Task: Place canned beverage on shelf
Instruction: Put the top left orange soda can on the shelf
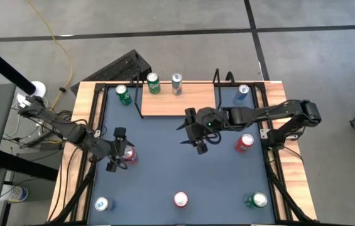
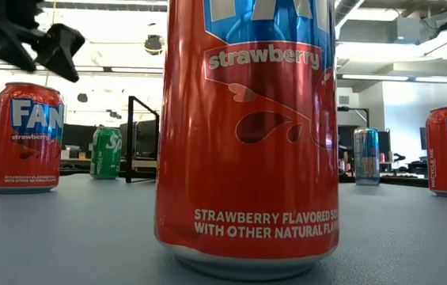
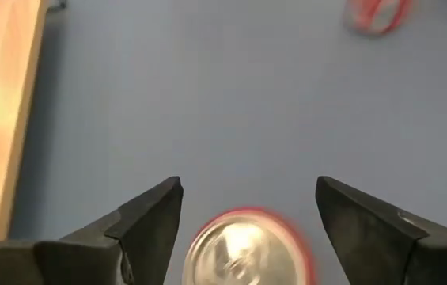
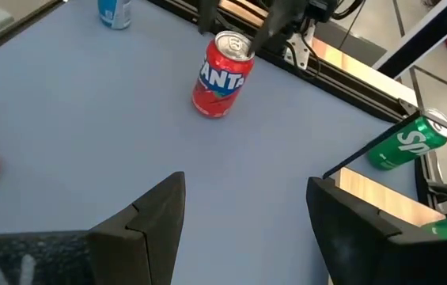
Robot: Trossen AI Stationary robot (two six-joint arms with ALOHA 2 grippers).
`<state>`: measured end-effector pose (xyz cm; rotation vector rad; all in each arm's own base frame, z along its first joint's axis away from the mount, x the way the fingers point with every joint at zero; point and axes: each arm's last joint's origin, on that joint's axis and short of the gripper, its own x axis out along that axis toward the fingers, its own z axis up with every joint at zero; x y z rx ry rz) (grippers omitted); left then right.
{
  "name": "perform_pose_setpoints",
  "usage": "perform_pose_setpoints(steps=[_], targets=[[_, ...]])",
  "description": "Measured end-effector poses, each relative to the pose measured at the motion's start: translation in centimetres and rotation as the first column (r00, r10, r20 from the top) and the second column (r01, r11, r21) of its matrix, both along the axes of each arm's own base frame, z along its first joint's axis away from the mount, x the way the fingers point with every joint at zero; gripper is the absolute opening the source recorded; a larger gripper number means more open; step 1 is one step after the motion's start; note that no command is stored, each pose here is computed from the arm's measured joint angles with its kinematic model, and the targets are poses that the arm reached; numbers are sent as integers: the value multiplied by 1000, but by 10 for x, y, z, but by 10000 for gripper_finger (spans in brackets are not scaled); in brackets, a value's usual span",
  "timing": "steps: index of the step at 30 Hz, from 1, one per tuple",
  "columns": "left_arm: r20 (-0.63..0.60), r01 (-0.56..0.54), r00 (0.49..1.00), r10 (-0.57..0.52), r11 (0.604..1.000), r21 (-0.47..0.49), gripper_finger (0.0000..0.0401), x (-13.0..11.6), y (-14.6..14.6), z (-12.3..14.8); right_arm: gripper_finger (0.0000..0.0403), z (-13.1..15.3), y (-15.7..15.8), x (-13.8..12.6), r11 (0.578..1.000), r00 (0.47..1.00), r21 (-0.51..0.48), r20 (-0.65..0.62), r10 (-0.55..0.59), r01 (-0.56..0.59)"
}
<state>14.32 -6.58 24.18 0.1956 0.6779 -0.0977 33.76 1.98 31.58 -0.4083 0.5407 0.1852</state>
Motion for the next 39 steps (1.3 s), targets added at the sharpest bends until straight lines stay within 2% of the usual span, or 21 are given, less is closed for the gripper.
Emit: perform_pose_setpoints(steps=[5,15,22,33,39], targets=[[-46,-38,998,39,999,24,281,1,0,-6,255,-1,-3,-1,1000,1000,-9,-15,-3,3],[-115,-117,987,112,992,-36,281,-3,4,-11,255,-2,-14,-1,999,999,5,-21,-46,46],[-162,-127,980,116,990,-64,281,-4,7,-18,255,-3,-14,-1,999,998,5,-34,-46,46],[-228,-211,957,178,969,-126,281,-7,9,-21,255,-3,-13,-1,999,998,16,-38,-41,41],[-242,-206,955,171,971,-126,281,-8,9,-22,255,-3,-13,-1,999,998,16,-37,-40,41]])
